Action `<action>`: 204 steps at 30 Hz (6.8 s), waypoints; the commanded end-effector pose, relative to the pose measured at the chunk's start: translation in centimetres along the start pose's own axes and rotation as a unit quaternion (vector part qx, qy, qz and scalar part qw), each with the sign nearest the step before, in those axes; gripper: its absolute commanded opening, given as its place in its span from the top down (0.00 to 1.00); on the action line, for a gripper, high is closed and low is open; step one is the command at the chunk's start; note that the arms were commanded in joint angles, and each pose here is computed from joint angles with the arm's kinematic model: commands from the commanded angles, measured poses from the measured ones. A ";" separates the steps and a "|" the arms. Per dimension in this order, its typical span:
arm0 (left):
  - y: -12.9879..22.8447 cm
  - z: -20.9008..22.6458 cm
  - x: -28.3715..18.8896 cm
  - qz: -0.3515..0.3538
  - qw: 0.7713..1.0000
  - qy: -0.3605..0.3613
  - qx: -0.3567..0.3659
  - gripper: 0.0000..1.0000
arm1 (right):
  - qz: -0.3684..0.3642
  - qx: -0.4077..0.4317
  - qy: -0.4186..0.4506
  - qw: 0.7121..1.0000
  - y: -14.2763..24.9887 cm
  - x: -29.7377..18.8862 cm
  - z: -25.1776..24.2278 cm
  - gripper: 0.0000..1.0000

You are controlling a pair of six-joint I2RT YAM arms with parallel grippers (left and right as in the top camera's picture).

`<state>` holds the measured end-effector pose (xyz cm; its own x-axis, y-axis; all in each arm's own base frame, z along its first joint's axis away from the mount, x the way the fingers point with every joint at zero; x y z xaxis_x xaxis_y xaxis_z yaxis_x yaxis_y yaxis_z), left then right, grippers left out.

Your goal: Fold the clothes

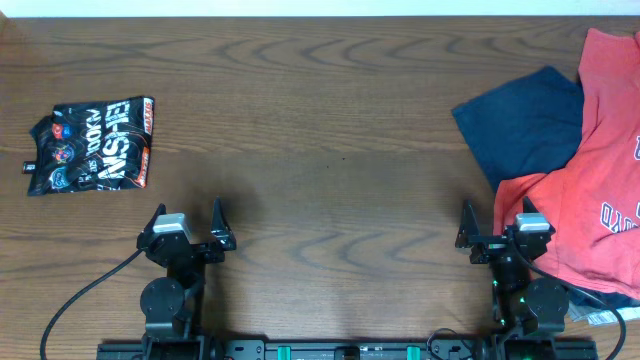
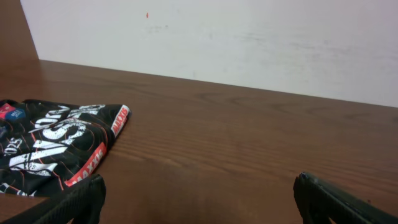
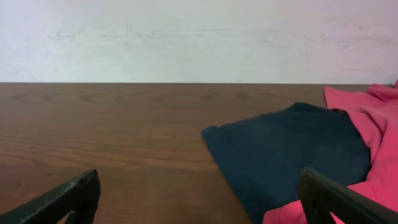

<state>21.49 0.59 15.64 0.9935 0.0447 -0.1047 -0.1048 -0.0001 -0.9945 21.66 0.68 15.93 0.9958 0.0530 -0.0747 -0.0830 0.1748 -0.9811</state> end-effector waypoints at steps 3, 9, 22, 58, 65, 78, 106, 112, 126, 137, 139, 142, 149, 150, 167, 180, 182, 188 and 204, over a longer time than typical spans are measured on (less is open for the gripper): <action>1.7 0.3 0.1 0.030 0.999 -0.009 0.008 0.02 | 0.002 -0.008 -0.003 1.000 0.1 0.0 0.2 0.01; 1.7 0.3 0.1 0.030 0.999 -0.009 0.008 0.02 | 0.002 -0.008 -0.003 1.000 0.1 0.0 0.2 0.01; 1.7 0.3 0.1 0.030 0.999 -0.009 0.008 0.02 | 0.002 -0.008 -0.003 1.000 0.1 0.0 0.2 0.01; 1.8 0.3 0.1 0.033 0.999 -0.009 0.008 0.02 | 0.002 -0.008 -0.003 1.000 0.1 0.0 0.2 0.01; 1.8 0.3 0.1 0.033 0.999 -0.009 0.008 0.02 | 0.002 -0.008 -0.003 1.000 0.1 0.0 0.2 0.01; 1.7 0.3 0.2 0.030 1.000 -0.008 0.001 0.02 | 0.002 0.053 -0.012 0.999 0.0 0.0 0.5 0.01; -2.8 -1.5 2.9 0.387 0.921 0.039 -0.018 0.02 | 0.403 0.087 0.287 0.865 0.2 6.2 -8.7 0.01; -0.4 -1.7 3.7 0.436 0.899 0.043 -0.021 0.02 | 0.404 0.175 0.419 0.794 3.5 5.3 -13.3 0.06; 0.4 -1.8 4.1 0.451 0.891 0.043 -0.021 0.02 | 0.416 0.196 0.419 0.783 5.6 6.4 -14.7 0.99; 0.5 -1.8 4.1 0.452 0.891 0.043 -0.022 0.02 | 0.352 0.162 0.250 0.887 -7.9 8.9 -9.5 0.99; 0.5 -1.8 4.1 0.452 0.891 0.043 -0.021 0.02 | 0.364 0.154 0.230 0.889 -8.3 8.4 -8.5 0.99; 0.5 -1.8 4.1 0.452 0.891 0.043 -0.021 0.02 | 0.395 0.140 0.198 0.886 -7.6 7.9 -7.1 0.99; 0.5 -1.8 4.1 0.452 0.891 0.043 -0.021 0.02 | 0.334 0.123 -0.089 0.930 -11.7 10.3 0.6 0.99; 0.5 -1.8 4.1 0.452 0.891 0.043 -0.021 0.02 | 0.311 0.131 -0.126 0.933 -13.1 10.5 1.6 0.99; 0.2 -1.8 4.5 0.441 0.896 0.043 -0.021 0.02 | 0.419 0.046 -0.317 0.850 -4.5 9.5 21.8 0.94; 0.2 -2.1 4.4 0.444 0.894 0.051 -0.026 0.02 | 0.429 0.009 0.010 0.903 1.0 13.1 15.9 0.49; 0.2 -2.2 4.4 0.443 0.894 0.055 -0.027 0.02 | 0.469 -0.009 0.058 0.881 2.4 12.0 13.3 0.42; 0.2 -2.2 4.4 0.443 0.894 0.055 -0.027 0.02 | 0.566 -0.047 0.167 0.806 7.4 8.5 6.7 0.22; 0.2 -2.2 4.4 0.443 0.894 0.055 -0.027 0.02 | 0.573 0.032 0.218 0.790 15.0 6.4 0.5 0.19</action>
<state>25.48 -1.51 14.24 0.5017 -0.0981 -0.8595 -0.8647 -0.0265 -0.5017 28.42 3.45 2.89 0.2432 -0.2062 -0.9478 -0.8838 0.3556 -0.3041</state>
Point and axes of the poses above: each gripper's point midway between its finger pads, its own x axis out along the fingers, its own z axis along the line the jaws close on, y = z × x, the point moved 3 cm from there along -x, back along the fingers, and after that the axes turned 8 degrees about x, right-handed, at the moved point
